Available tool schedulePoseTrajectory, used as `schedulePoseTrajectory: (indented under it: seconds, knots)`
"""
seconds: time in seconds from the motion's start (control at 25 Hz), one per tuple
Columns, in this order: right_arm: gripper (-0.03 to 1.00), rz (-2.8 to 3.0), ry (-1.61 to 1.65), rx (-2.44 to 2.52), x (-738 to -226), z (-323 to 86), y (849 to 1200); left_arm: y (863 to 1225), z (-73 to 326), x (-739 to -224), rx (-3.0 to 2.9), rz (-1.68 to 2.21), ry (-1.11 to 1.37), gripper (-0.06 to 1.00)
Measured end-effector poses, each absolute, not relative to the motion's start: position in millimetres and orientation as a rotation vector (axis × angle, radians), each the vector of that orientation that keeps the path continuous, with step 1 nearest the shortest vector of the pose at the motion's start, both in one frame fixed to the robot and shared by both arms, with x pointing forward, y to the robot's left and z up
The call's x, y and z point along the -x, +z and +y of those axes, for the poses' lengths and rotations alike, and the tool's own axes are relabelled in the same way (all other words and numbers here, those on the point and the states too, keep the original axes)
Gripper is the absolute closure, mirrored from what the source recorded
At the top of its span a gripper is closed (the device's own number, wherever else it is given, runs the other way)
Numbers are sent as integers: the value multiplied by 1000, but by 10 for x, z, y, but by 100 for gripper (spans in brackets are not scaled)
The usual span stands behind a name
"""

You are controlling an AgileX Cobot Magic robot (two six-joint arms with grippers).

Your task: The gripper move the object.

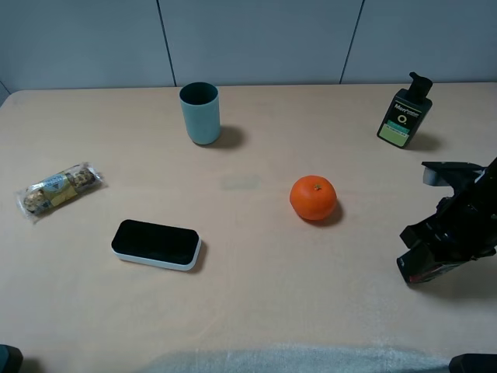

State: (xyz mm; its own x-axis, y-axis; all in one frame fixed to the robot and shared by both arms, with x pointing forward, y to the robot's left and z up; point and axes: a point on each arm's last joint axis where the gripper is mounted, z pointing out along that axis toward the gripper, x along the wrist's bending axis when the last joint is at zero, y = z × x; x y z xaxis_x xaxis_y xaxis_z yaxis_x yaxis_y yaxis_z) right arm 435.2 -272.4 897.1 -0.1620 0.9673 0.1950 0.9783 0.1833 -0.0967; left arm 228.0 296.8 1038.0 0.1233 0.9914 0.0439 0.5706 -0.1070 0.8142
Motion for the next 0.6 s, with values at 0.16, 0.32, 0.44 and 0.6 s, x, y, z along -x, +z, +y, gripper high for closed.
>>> schedulePoseTrajectory:
  seconds: [0.16,0.32,0.44,0.6]
  knots:
    - [61,-2285,-138,1892,-4554,-2712,9103,10380,2968,-2280,-1758,1518,832,23]
    - [61,-2319,-198,1898,-4748,-2697,9259,10380,2968,-2280,-1758,1518,832,23]
    - [61,-2340,-235,1896,-4872,-2686,9383,10380,2968,-2280,-1758,1518,832,23]
    - [61,-2370,-284,1892,-5028,-2672,9563,10380,2968,-2280,-1758,1518,832,23]
